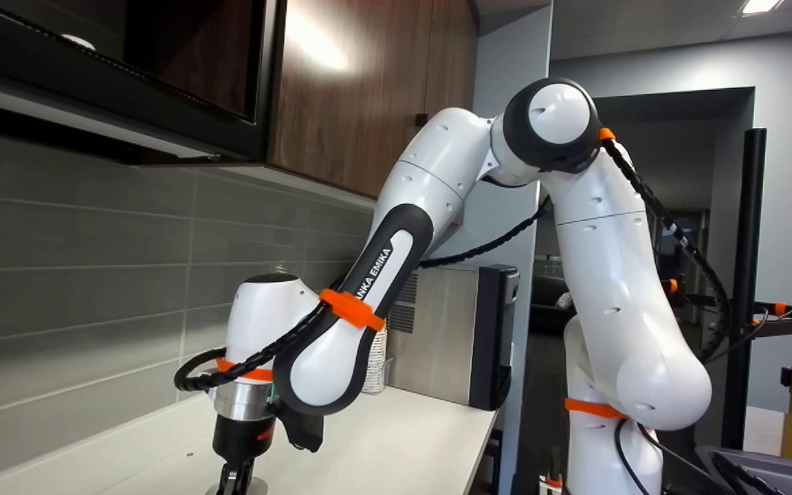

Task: Pick up the coffee cup from the left side of the counter and place it in the open upper cabinet.

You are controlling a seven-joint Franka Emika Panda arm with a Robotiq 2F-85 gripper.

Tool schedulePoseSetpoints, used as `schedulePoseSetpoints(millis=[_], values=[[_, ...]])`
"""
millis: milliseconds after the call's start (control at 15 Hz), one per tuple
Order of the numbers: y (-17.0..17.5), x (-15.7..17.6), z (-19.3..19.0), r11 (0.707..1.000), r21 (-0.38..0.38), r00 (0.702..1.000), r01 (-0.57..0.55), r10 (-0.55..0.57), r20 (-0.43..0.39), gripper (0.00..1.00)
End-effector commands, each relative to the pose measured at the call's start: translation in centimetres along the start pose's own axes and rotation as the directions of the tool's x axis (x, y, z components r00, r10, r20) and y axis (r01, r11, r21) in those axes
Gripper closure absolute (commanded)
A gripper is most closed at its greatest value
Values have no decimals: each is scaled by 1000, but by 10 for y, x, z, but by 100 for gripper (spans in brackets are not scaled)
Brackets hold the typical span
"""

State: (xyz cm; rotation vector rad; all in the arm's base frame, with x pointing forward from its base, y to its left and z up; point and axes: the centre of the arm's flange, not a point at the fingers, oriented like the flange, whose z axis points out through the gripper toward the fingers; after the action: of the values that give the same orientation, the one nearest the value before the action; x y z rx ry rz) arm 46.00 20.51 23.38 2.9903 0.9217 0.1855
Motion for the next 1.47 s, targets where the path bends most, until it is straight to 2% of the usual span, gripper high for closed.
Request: schedulePoseSetpoints(millis=[0, 267, 467, 667, 933, 1400], values=[[-21, -20, -43, 998, -58, 998, -16, 20, 64, 99], [-61, -55, -94, 987, -163, 989, 7, 17, 148, 99], [-97, -74, -130, 973, -226, 984, 47, -7, 176, 99], [-133, -93, -175, 955, -280, 989, 95, -57, 139, 99], [-177, -112, -251, 939, -309, 988, 149, -130, 81, 99], [-230, -138, -415, 951, -262, 983, 164, -178, -31, 99]])
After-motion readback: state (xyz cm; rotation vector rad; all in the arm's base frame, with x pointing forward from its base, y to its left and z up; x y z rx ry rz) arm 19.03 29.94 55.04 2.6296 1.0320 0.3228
